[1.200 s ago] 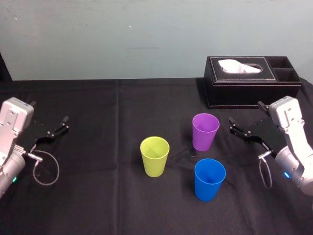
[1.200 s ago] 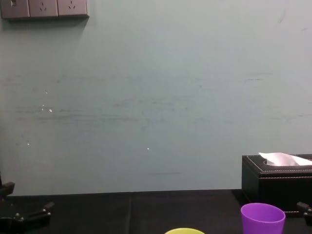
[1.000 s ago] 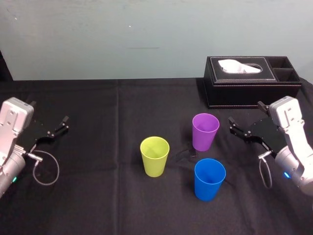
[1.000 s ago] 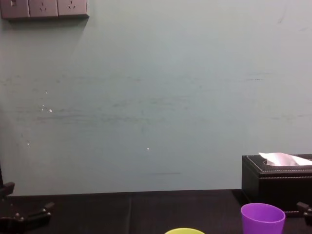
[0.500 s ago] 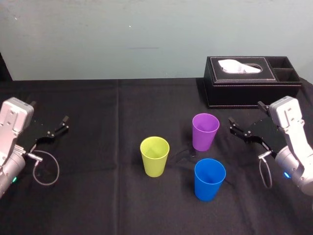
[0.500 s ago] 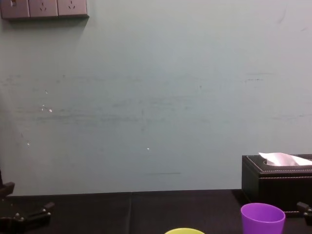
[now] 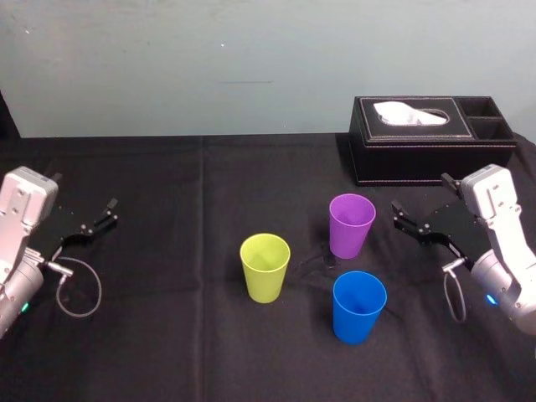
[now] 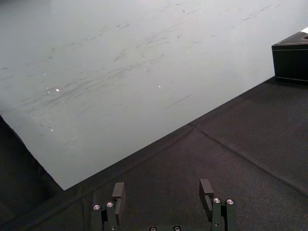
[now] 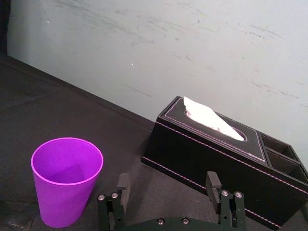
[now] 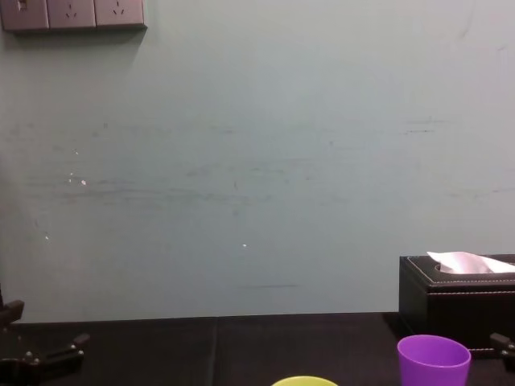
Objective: Stack the three plastic cups sequentially using one hand.
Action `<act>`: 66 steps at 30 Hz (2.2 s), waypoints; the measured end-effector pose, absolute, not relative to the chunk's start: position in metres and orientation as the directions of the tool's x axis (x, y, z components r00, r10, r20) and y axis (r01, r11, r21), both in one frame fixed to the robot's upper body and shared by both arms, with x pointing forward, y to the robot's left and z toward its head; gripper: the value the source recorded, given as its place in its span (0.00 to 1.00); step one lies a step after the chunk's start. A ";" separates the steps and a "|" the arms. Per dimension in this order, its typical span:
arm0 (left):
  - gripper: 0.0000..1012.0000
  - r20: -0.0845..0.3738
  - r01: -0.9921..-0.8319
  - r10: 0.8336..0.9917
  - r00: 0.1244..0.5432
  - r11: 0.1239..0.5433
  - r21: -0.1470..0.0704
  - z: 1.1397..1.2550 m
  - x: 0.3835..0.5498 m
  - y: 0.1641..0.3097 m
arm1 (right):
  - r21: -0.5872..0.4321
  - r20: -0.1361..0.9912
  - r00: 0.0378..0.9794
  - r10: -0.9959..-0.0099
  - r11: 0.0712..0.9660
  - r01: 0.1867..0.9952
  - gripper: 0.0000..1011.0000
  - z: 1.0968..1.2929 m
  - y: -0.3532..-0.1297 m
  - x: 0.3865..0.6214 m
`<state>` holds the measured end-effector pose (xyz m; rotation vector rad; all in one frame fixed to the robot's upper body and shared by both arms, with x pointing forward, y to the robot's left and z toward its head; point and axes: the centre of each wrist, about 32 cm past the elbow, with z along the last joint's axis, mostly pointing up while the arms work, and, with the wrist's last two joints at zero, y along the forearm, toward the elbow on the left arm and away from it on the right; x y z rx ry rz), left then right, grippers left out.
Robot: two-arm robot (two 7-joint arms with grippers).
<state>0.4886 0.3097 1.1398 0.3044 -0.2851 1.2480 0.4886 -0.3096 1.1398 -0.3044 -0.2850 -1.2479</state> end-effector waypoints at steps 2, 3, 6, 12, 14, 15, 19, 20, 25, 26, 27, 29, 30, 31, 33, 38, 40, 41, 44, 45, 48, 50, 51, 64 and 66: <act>1.00 0.374 -0.955 0.880 0.292 0.287 0.070 1.140 0.489 0.310 | -0.070 0.374 0.292 -0.880 0.287 0.955 0.99 1.140 -0.310 0.489; 1.00 0.374 -0.955 0.880 0.292 0.287 0.070 1.140 0.489 0.310 | -0.070 0.374 0.292 -0.880 0.287 0.955 0.99 1.140 -0.310 0.489; 1.00 0.374 -0.955 0.880 0.292 0.287 0.070 1.140 0.489 0.310 | -0.070 0.374 0.292 -0.880 0.287 0.955 0.99 1.140 -0.310 0.489; 1.00 0.374 -0.955 0.880 0.292 0.287 0.070 1.140 0.489 0.310 | -0.070 0.372 0.291 -0.882 0.286 0.956 0.99 1.140 -0.310 0.488; 1.00 0.374 -0.955 0.880 0.292 0.287 0.070 1.140 0.489 0.310 | -0.068 0.365 0.287 -0.885 0.282 0.957 0.99 1.139 -0.311 0.487; 1.00 0.374 -0.955 0.880 0.292 0.287 0.070 1.140 0.489 0.310 | -0.069 0.360 0.289 -0.887 0.284 0.956 0.99 1.139 -0.311 0.487; 1.00 0.374 -0.955 0.880 0.292 0.287 0.070 1.140 0.489 0.310 | -0.068 0.335 0.299 -0.893 0.293 0.954 0.99 1.141 -0.314 0.483; 1.00 0.374 -0.955 0.880 0.292 0.287 0.070 1.140 0.489 0.310 | -0.068 0.325 0.304 -0.895 0.299 0.952 0.99 1.142 -0.317 0.480; 1.00 0.374 -0.955 0.880 0.292 0.287 0.070 1.140 0.489 0.310 | -0.065 0.306 0.332 -0.892 0.328 0.942 0.99 1.151 -0.324 0.471; 1.00 0.374 -0.955 0.880 0.292 0.287 0.070 1.140 0.489 0.310 | -0.066 0.306 0.336 -0.891 0.332 0.941 0.99 1.153 -0.325 0.469; 1.00 0.374 -0.955 0.880 0.292 0.287 0.070 1.140 0.489 0.310 | -0.067 0.307 0.341 -0.889 0.338 0.939 0.99 1.154 -0.326 0.467; 1.00 0.374 -0.955 0.880 0.292 0.287 0.070 1.140 0.489 0.310 | -0.069 0.308 0.358 -0.882 0.354 0.933 0.99 1.159 -0.329 0.462; 1.00 0.374 -0.955 0.880 0.292 0.287 0.070 1.140 0.489 0.310 | -0.071 0.309 0.363 -0.879 0.360 0.930 0.99 1.161 -0.331 0.460; 1.00 0.374 -0.955 0.880 0.292 0.287 0.070 1.140 0.489 0.310 | -0.072 0.310 0.369 -0.876 0.365 0.928 0.99 1.162 -0.332 0.459; 1.00 0.374 -0.955 0.880 0.292 0.287 0.070 1.140 0.489 0.310 | -0.075 0.312 0.385 -0.869 0.381 0.921 0.99 1.167 -0.336 0.454; 1.00 0.374 -0.955 0.880 0.292 0.287 0.070 1.140 0.489 0.310 | -0.080 0.317 0.413 -0.854 0.410 0.909 0.99 1.175 -0.342 0.443; 1.00 0.374 -0.955 0.880 0.292 0.287 0.070 1.140 0.489 0.310 | -0.079 0.322 0.428 -0.845 0.426 0.901 0.99 1.179 -0.345 0.437; 1.00 0.374 -0.955 0.880 0.292 0.287 0.070 1.140 0.489 0.310 | -0.078 0.324 0.433 -0.841 0.433 0.898 0.99 1.181 -0.346 0.435; 1.00 0.374 -0.955 0.880 0.292 0.287 0.070 1.140 0.489 0.310 | -0.078 0.332 0.456 -0.826 0.457 0.886 0.99 1.186 -0.350 0.428; 1.00 0.374 -0.955 0.880 0.292 0.287 0.070 1.140 0.489 0.310 | -0.079 0.333 0.462 -0.822 0.464 0.882 0.99 1.187 -0.351 0.426; 1.00 0.374 -0.955 0.880 0.292 0.287 0.070 1.140 0.489 0.310 | -0.085 0.339 0.488 -0.804 0.490 0.867 0.99 1.191 -0.356 0.416; 1.00 0.374 -0.955 0.880 0.292 0.287 0.070 1.140 0.489 0.310 | -0.089 0.341 0.497 -0.798 0.498 0.862 0.99 1.192 -0.358 0.412; 1.00 0.374 -0.955 0.880 0.292 0.287 0.070 1.140 0.489 0.310 | -0.093 0.340 0.504 -0.794 0.505 0.858 0.99 1.193 -0.360 0.409; 1.00 0.374 -0.955 0.880 0.292 0.287 0.070 1.140 0.489 0.310 | -0.144 0.331 0.583 -0.742 0.570 0.809 0.99 1.189 -0.370 0.386; 1.00 0.374 -0.955 0.880 0.292 0.287 0.070 1.140 0.489 0.310 | -0.150 0.316 0.596 -0.738 0.582 0.799 0.99 1.188 -0.370 0.384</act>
